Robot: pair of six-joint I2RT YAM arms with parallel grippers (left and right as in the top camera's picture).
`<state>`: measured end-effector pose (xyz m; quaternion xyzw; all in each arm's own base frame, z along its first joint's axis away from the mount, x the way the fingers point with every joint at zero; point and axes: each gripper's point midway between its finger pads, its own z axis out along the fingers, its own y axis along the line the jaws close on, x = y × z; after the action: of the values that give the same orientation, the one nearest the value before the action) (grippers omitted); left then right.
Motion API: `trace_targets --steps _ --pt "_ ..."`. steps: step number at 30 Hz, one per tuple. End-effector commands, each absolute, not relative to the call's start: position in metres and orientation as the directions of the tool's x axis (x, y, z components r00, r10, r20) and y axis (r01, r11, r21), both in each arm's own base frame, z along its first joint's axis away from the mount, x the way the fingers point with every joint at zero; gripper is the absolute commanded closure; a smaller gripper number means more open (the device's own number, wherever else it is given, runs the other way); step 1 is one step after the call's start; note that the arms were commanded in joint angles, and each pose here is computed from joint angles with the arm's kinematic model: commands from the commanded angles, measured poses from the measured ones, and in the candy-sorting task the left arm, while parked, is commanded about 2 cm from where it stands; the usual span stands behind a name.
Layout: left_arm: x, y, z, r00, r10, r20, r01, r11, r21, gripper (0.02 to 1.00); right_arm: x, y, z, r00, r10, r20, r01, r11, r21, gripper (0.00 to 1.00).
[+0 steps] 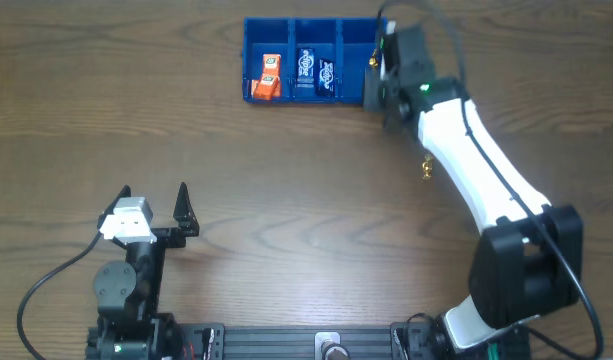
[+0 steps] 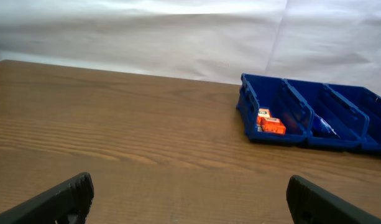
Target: Sort Candies Into Trays
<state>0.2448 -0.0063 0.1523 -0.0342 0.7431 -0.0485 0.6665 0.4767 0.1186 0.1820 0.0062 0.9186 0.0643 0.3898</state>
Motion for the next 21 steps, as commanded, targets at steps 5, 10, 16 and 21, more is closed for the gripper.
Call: trace_targets --steps 5,10,16,21 --pt "0.244 -0.007 0.136 -0.162 -0.111 -0.981 0.015 0.993 -0.115 0.020 0.535 0.128 0.197 -0.510 0.087 -0.856 -0.032 0.992 0.119 0.855" --pt "0.244 -0.007 0.136 -0.161 -0.111 -0.981 0.015 0.993 -0.115 0.020 0.545 0.131 0.163 -0.533 0.074 -0.843 -0.014 0.995 0.096 0.853" --pt "0.244 -0.007 0.136 -0.162 -0.111 -0.981 0.015 0.993 -0.115 0.020 0.544 0.137 0.144 -0.566 0.057 -0.822 -0.023 0.996 0.085 0.722" --pt "0.244 -0.007 0.136 -0.162 -0.111 -0.981 0.015 0.993 -0.115 0.020 0.544 0.141 0.147 -0.563 0.053 -0.825 -0.034 0.996 0.087 0.421"
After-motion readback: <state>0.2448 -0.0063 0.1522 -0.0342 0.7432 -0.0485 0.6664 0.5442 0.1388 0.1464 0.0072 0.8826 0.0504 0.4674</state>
